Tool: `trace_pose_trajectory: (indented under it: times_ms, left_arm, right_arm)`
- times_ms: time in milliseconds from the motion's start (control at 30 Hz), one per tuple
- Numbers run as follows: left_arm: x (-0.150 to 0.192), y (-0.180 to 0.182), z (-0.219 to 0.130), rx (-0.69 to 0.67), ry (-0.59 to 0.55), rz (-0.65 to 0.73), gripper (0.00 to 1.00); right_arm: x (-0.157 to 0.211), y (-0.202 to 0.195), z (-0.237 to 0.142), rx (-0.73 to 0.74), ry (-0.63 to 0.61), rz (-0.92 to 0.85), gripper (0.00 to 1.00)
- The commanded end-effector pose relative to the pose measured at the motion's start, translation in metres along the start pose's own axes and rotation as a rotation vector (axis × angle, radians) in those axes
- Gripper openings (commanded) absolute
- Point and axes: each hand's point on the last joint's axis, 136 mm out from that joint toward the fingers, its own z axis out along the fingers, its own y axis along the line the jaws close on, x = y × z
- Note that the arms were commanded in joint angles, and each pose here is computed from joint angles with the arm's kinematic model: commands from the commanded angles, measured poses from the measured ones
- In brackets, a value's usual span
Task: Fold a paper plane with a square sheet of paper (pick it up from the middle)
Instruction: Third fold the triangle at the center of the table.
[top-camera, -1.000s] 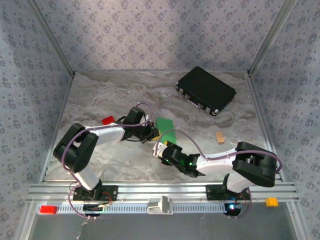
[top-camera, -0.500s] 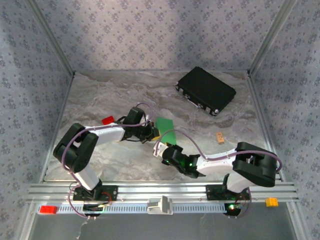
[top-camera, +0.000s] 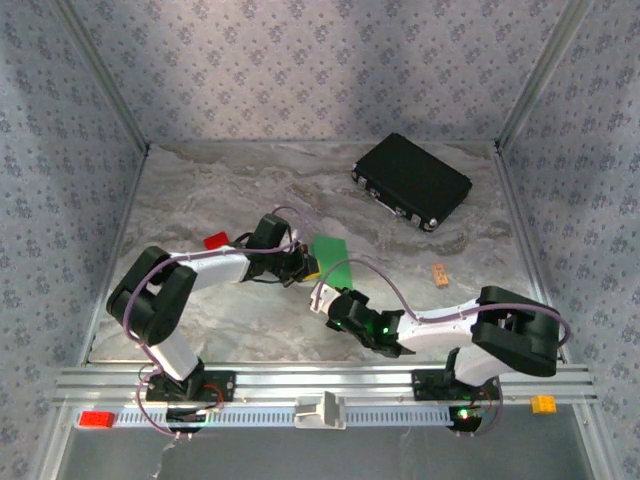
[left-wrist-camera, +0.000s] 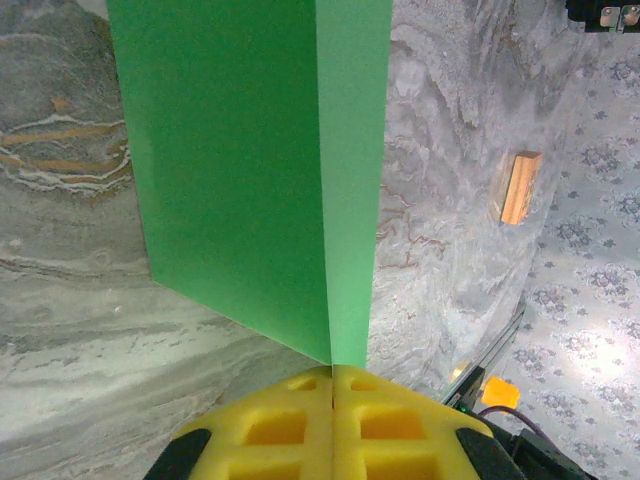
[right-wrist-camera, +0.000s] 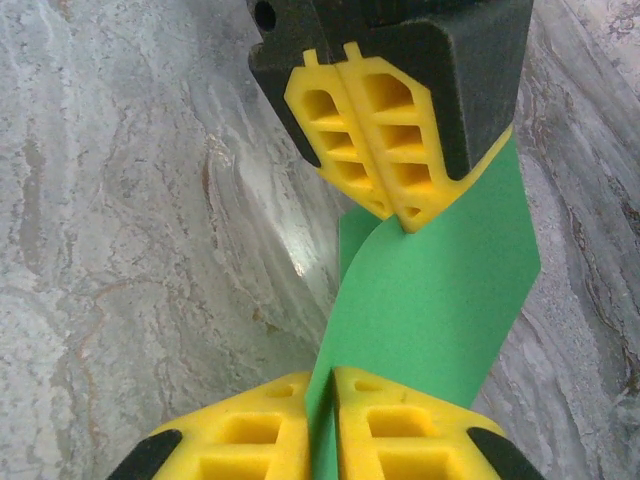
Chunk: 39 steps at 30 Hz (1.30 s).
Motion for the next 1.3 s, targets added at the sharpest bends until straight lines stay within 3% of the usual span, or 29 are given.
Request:
trace_pose_trajectory:
  times_ms: [0,300,400,500,667,933,1100,1267]
  left_arm:
    - [-0.003,-0.012,-0.006,0.021,-0.008,0.011,0.00]
    - [-0.004,-0.012,-0.007,0.016,-0.011,0.017,0.04]
    - [-0.005,-0.012,-0.010,0.003,-0.024,0.025,0.16]
    - [-0.012,-0.010,-0.025,-0.046,-0.067,0.058,0.36]
    - [-0.032,-0.007,-0.061,-0.098,-0.146,0.084,0.51]
    - [-0.046,-0.019,-0.066,-0.071,-0.158,0.110,0.49]
    - [-0.056,-0.034,-0.057,-0.035,-0.127,0.142,0.35]
    - [-0.066,-0.042,-0.039,-0.013,-0.066,0.164,0.24]
  right_arm:
    - [-0.003,-0.005,-0.002,0.011,-0.009,0.031,0.12]
    - [-0.003,-0.008,-0.001,0.014,-0.002,0.064,0.02]
    - [-0.003,-0.007,-0.001,-0.005,0.002,0.086,0.01]
    - [-0.003,-0.003,-0.001,-0.081,0.003,0.147,0.01]
    - [-0.004,0.007,0.002,-0.296,0.012,0.310,0.01]
    - [-0.020,0.009,0.004,-0.551,0.033,0.589,0.00]
    - [-0.026,0.015,0.006,-0.694,0.076,0.707,0.00]
    - [-0.012,0.016,0.016,-0.695,0.146,0.777,0.00]
